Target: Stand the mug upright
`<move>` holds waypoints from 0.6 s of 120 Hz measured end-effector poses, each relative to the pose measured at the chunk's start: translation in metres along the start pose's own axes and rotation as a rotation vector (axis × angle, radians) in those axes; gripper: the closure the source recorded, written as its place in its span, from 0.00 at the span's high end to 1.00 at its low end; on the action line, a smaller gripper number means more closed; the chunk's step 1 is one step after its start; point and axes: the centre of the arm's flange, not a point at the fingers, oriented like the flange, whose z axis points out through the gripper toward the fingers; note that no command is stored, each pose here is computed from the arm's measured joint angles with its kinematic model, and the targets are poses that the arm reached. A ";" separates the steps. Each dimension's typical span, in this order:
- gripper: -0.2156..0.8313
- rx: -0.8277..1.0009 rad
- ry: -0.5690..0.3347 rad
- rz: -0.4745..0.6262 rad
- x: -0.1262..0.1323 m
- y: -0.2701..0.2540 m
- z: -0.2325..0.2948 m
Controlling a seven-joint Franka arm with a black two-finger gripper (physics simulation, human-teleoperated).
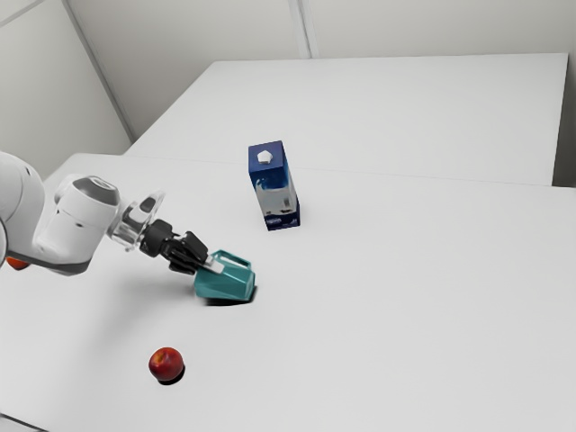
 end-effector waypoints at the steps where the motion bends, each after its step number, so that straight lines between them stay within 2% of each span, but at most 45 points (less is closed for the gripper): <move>1: 0.14 0.000 0.000 0.002 0.000 0.000 0.000; 18: 0.09 -0.005 0.004 0.042 0.003 0.018 -0.002; 47: 0.06 0.002 0.000 0.088 0.005 0.036 -0.006; 72: 0.05 0.120 -0.027 0.156 0.011 0.051 -0.026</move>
